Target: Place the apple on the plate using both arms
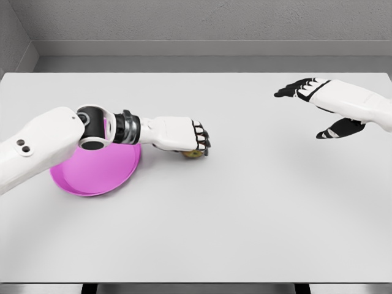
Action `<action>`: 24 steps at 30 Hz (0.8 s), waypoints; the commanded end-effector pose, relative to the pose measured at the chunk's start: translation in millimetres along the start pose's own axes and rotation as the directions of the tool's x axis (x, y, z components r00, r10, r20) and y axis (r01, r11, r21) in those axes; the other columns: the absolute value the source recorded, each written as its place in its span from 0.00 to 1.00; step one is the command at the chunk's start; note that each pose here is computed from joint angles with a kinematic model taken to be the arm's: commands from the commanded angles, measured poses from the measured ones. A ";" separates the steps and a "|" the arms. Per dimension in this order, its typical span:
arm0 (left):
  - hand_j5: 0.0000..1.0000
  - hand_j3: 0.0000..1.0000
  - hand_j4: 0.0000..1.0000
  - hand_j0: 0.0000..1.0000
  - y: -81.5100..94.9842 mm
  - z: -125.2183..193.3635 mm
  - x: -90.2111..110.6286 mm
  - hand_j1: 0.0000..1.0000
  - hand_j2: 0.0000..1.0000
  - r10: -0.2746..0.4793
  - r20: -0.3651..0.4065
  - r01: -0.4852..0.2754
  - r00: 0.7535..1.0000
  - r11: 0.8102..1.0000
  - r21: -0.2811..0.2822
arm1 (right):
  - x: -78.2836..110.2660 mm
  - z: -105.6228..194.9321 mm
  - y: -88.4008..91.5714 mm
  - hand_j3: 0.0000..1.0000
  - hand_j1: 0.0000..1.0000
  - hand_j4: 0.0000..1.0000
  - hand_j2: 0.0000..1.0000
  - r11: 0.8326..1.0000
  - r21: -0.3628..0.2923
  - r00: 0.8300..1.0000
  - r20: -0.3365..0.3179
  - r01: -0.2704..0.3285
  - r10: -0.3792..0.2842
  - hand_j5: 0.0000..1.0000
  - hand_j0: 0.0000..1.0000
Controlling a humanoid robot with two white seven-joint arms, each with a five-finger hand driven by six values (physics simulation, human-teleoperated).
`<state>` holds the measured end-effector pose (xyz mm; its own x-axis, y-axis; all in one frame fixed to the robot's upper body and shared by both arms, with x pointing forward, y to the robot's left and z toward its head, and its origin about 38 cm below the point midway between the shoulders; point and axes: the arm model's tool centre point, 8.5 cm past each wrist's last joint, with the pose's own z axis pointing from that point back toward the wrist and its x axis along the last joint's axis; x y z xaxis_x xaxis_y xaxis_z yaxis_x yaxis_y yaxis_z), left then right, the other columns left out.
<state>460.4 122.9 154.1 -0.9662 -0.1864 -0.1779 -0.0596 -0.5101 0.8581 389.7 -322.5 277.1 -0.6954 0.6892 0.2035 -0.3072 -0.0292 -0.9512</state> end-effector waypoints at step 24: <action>0.21 0.21 0.21 0.21 16.3 64.1 -53.8 0.21 0.21 0.153 -0.202 -0.113 0.967 0.974 0.196 | 0.4 -0.6 0.1 1.00 1.00 1.00 1.00 1.000 -0.001 1.000 0.003 0.005 -0.005 1.00 1.00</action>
<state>486.1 168.5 189.7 -0.9127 -0.3872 -0.1304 0.0157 -0.3523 0.9358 389.8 -321.5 276.6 -0.6970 0.6872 0.2048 -0.3084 -0.0295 -0.9508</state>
